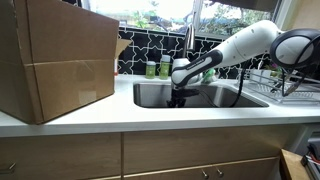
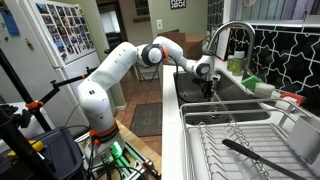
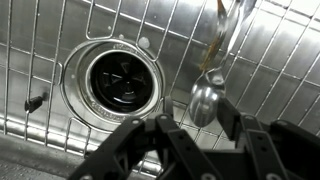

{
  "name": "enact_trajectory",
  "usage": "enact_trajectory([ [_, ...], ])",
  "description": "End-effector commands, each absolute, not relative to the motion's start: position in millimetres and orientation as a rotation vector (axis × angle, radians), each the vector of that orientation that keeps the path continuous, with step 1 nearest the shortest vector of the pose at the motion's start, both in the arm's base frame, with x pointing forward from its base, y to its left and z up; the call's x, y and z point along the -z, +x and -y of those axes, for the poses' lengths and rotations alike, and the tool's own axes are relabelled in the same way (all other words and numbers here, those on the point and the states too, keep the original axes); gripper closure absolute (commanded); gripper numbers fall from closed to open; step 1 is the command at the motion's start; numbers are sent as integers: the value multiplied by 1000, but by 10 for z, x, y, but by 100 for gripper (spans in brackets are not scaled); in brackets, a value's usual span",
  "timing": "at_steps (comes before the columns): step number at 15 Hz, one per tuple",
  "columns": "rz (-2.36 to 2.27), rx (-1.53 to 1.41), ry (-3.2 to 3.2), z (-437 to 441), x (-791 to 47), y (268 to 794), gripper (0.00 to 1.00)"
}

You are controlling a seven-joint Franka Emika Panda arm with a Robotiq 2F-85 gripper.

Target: Pick up the silver spoon from the sink and put it in the dish rack

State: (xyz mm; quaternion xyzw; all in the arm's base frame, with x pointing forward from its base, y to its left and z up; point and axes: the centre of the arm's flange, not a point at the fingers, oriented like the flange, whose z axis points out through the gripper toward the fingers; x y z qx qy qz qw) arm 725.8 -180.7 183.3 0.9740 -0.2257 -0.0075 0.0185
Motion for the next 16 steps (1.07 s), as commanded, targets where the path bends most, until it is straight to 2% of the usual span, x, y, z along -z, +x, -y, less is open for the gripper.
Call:
enact_trajectory([
  [1, 663, 47, 3036, 1841, -1661, 7280, 17],
  [3, 677, 56, 3038, 1812, -1599, 7292, 2],
  [7, 682, 46, 3048, 1801, -1507, 7346, 0],
  [11, 694, 44, 3041, 1838, -1448, 7399, 12],
  [12, 696, 30, 3044, 1845, -1440, 7415, 18],
  [13, 695, 25, 3046, 1848, -1429, 7422, 16],
  [16, 680, 13, 3058, 1838, -1401, 7454, 21],
])
